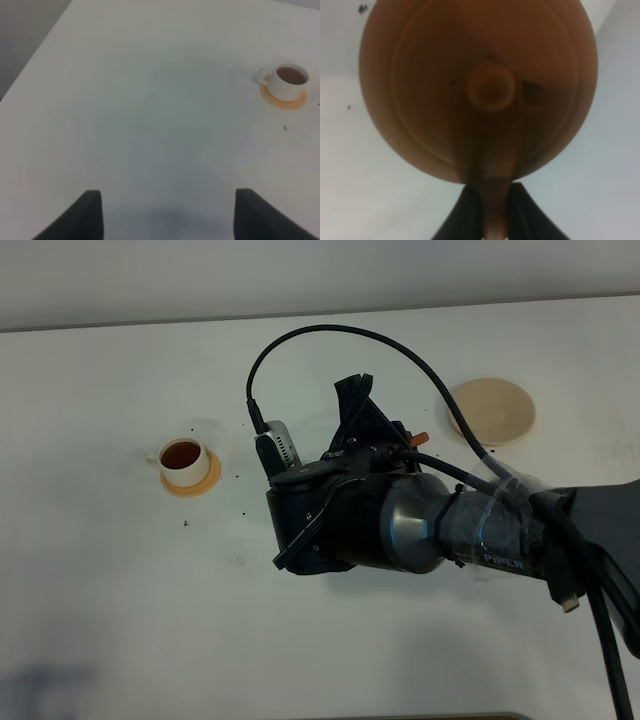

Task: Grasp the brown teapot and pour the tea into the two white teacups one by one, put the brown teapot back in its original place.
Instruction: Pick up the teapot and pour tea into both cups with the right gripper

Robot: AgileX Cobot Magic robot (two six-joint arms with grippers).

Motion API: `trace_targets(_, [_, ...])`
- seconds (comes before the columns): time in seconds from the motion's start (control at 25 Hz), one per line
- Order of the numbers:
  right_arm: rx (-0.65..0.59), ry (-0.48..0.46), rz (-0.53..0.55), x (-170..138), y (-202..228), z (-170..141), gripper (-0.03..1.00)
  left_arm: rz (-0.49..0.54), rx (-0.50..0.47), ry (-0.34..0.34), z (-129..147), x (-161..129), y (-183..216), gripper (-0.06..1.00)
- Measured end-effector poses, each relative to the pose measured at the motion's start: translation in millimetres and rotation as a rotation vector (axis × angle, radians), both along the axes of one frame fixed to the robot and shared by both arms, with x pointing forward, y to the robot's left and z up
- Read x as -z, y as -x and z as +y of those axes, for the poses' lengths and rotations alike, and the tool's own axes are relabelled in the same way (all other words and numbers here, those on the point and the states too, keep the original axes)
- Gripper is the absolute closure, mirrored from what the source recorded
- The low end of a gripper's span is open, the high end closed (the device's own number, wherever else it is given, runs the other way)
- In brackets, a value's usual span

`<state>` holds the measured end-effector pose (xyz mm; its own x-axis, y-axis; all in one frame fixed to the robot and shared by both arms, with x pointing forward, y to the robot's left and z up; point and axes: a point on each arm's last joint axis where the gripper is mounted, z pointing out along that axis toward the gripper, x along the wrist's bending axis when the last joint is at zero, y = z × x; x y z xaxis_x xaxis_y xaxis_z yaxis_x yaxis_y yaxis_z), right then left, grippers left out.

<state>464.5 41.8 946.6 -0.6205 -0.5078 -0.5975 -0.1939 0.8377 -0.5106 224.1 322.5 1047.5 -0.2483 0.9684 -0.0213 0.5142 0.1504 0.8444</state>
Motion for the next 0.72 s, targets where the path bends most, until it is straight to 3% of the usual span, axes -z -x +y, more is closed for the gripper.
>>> trace_targets(0.72, [-0.087, 0.062, -0.006, -1.1, -1.8, 2.7, 0.87, 0.000, 0.000, 0.000, 0.0, 0.0, 0.0, 0.39])
